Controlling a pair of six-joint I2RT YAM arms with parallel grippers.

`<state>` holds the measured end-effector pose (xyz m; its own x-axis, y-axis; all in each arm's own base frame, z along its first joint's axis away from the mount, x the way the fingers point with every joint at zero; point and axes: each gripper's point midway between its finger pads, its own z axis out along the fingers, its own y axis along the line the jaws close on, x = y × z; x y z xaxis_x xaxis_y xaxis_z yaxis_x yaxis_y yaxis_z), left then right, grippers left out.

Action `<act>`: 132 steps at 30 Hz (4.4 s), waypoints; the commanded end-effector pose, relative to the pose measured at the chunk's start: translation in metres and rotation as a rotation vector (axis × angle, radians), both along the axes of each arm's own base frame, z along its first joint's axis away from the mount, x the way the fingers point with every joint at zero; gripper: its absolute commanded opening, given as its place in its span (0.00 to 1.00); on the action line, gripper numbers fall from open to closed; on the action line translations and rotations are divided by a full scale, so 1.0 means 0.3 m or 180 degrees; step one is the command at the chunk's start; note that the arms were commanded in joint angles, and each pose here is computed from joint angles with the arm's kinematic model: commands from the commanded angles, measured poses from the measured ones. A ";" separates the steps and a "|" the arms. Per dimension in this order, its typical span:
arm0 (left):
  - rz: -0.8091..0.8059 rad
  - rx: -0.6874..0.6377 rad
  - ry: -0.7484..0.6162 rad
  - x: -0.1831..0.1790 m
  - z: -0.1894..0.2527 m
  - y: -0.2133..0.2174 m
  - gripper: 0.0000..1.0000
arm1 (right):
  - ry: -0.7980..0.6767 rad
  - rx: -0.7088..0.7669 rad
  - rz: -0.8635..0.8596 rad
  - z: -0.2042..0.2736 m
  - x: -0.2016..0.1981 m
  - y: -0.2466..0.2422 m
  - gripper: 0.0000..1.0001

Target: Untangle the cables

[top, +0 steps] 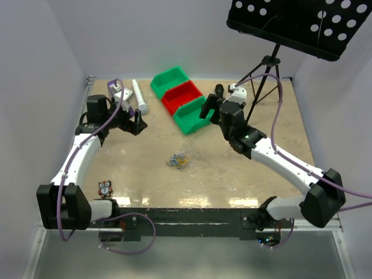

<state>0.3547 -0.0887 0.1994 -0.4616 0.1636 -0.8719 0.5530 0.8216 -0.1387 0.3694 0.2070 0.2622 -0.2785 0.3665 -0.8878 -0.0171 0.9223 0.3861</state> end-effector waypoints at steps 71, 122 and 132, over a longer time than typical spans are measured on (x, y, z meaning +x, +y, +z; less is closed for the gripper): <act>-0.0624 0.0513 0.0039 -0.076 -0.068 -0.104 1.00 | 0.1016 -0.0652 -0.1102 -0.576 -0.064 -0.101 0.21; -0.2917 0.0686 0.0354 -0.455 -0.339 -0.532 0.00 | 0.0674 0.0510 0.0991 -0.340 -0.348 0.230 0.63; -0.2974 0.0739 0.0346 -0.475 -0.308 -0.521 0.09 | 0.0959 0.0426 0.1311 -0.481 -0.467 0.400 0.64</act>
